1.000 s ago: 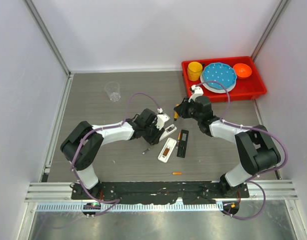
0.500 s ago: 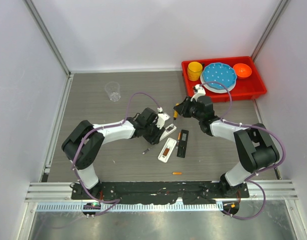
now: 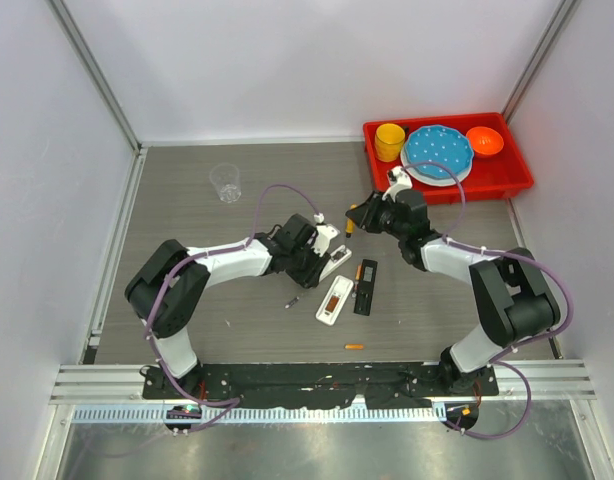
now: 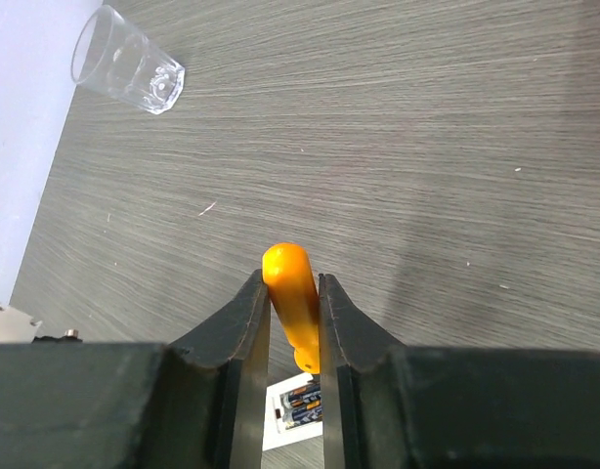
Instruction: Unload the batteries from the remote control
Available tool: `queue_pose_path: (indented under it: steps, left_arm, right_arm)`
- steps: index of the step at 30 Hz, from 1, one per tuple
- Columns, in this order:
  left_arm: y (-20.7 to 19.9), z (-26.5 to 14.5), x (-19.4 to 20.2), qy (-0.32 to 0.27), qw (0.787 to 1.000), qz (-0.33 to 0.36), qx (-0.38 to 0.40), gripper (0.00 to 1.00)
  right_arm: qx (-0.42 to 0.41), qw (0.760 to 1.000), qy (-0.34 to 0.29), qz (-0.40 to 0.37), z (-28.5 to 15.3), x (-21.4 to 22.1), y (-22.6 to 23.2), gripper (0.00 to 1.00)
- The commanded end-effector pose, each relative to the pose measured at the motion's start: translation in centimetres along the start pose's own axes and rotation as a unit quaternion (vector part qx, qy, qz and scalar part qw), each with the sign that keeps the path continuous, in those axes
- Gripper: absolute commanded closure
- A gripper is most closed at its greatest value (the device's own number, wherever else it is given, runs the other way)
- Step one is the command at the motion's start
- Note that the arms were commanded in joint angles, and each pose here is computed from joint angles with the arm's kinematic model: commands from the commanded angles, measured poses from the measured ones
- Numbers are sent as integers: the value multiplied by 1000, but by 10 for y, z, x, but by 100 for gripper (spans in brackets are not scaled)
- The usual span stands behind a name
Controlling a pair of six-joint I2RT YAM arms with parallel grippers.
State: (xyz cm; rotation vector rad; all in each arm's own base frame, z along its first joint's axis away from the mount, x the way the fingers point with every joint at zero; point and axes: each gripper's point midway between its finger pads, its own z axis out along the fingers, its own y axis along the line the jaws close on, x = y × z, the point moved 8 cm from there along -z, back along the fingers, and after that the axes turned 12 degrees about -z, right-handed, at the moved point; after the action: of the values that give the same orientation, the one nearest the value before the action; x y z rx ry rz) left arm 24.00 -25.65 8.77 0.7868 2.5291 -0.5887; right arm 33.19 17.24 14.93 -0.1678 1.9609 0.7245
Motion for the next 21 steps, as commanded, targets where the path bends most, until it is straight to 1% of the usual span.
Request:
queue_pose_path:
  steps: [1, 9, 17, 21]
  left_arm:
    - [13, 19, 19, 36, 999, -30, -25, 100]
    - [20, 20, 20, 39, 997, -50, -45, 100]
    - [27, 23, 22, 48, 994, -75, -69, 100]
    - [28, 24, 23, 48, 993, -79, -72, 100]
  right_arm:
    - [-135, 988, 36, 67, -18, -12, 53, 99]
    - [-120, 990, 51, 59, -28, -9, 52, 99]
    - [-100, 993, 62, 31, -38, -7, 49, 99]
    - [-91, 994, 59, 25, -38, -6, 46, 99]
